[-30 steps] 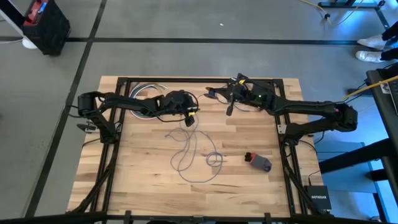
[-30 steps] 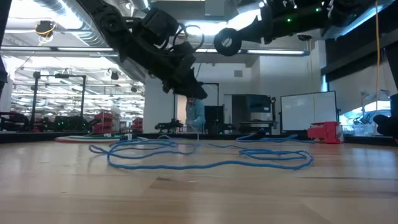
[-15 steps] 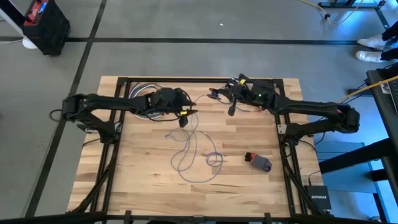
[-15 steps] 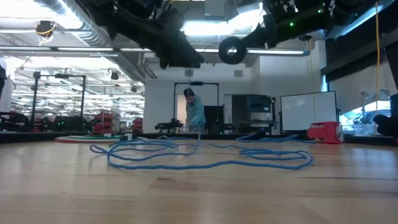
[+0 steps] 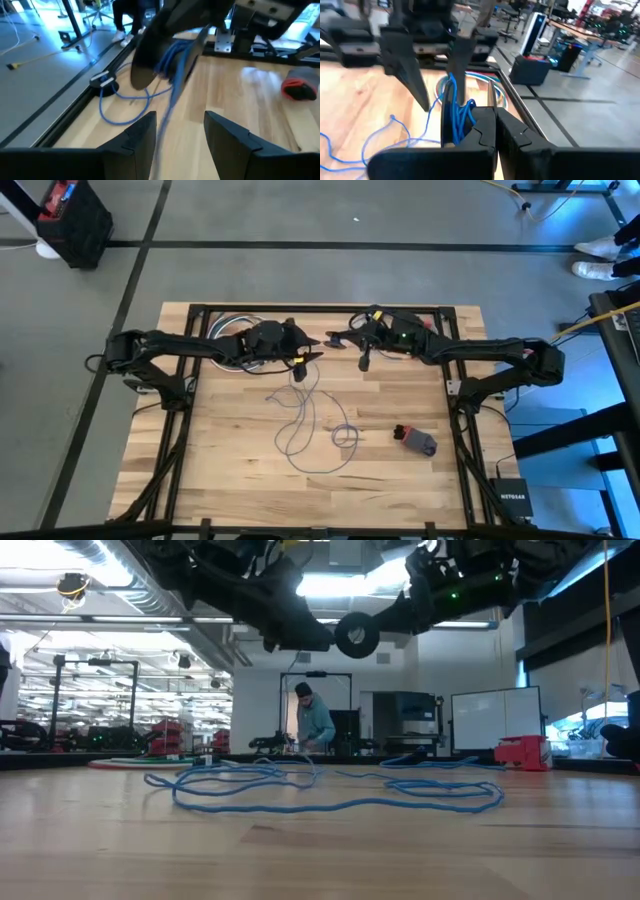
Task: Coil cords
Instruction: Coil the blue wire onto the spool
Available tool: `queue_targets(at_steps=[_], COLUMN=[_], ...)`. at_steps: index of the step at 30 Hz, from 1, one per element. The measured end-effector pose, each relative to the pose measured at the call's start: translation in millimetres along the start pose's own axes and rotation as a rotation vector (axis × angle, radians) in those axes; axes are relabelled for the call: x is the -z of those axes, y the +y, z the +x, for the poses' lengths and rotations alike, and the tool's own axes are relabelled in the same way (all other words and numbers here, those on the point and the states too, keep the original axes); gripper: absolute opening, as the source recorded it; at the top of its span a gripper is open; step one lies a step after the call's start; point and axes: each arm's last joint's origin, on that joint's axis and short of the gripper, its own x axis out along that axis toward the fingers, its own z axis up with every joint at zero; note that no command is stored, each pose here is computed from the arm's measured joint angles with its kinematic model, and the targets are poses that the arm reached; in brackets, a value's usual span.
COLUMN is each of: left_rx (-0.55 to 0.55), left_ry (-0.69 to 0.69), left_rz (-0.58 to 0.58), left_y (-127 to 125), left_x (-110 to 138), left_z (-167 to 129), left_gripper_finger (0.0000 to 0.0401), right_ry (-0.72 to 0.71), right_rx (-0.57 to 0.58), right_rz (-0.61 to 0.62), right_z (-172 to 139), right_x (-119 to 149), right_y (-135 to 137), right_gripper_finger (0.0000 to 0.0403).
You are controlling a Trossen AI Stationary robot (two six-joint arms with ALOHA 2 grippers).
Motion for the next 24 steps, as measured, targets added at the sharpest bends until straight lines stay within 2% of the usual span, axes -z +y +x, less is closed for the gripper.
queue_targets(at_steps=[6,11,17,20,24], left_rx=[0.003,-0.009,-0.019,-0.022,-0.024], left_ry=[0.131,0.214,0.142,0.136,0.114], left_rz=[-0.025,-0.033,-0.031,-0.034,-0.042], left_y=[-1,3,7,8,8], left_x=[13,13,-12,-12,1], left_z=[-1,-5,-21,-22,-10], left_gripper_finger=[0.0159,0.0159,0.0159,0.0159,0.0159], right_ry=[-0.012,-0.023,-0.009,0.007,0.019], right_rx=[0.023,0.053,0.116,0.119,0.112], right_rz=[-0.005,-0.035,-0.084,-0.081,-0.079], right_z=[-3,-15,-30,-32,-32], right_x=[-3,-19,-32,-31,-29], right_y=[-3,-8,-12,-13,-12], right_gripper_finger=[0.0003,0.0003,0.0003,0.0003,0.0003])
